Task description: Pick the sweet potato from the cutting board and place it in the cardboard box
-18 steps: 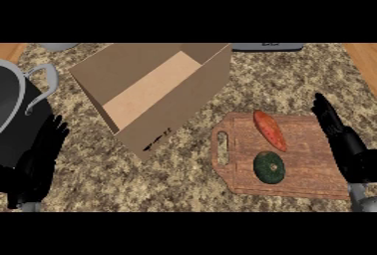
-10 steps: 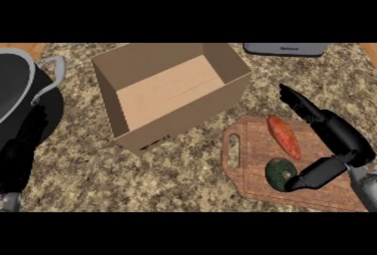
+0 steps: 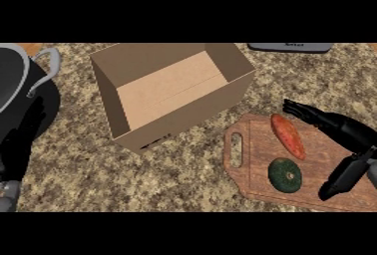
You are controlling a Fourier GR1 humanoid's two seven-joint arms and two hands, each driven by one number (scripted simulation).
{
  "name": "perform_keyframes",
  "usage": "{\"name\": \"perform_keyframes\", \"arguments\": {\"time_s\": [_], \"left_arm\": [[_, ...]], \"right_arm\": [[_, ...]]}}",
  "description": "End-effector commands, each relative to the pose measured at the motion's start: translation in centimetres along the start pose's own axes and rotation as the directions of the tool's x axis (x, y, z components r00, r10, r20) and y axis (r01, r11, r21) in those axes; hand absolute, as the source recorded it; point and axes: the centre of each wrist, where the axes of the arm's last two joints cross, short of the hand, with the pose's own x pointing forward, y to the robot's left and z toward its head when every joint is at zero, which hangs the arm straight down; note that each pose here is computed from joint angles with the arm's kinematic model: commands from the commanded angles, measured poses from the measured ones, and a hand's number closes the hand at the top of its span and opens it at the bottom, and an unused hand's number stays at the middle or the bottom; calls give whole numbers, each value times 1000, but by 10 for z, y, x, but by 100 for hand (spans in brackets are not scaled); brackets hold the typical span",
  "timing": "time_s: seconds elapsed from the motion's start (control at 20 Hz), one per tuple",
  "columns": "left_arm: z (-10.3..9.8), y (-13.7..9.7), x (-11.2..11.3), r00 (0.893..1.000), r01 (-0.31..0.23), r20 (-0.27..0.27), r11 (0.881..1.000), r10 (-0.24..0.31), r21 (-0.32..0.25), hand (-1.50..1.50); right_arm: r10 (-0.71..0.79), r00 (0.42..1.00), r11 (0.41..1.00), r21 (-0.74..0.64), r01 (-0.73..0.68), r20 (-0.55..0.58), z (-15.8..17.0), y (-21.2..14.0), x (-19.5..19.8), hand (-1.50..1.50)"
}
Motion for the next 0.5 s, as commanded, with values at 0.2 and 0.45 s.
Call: {"name": "perform_keyframes", "arguments": {"time_s": [0.2, 0.45], "left_arm": [[-17, -3, 8, 999, 42, -9, 999, -42, 3, 0], [-18, -10, 10, 999, 41, 12, 999, -40, -24, 0]], "right_arm": [[251, 966, 949, 184, -257, 59, -4, -55, 25, -150], [433, 901, 835, 363, -413, 30, -17, -64, 33, -150]]}}
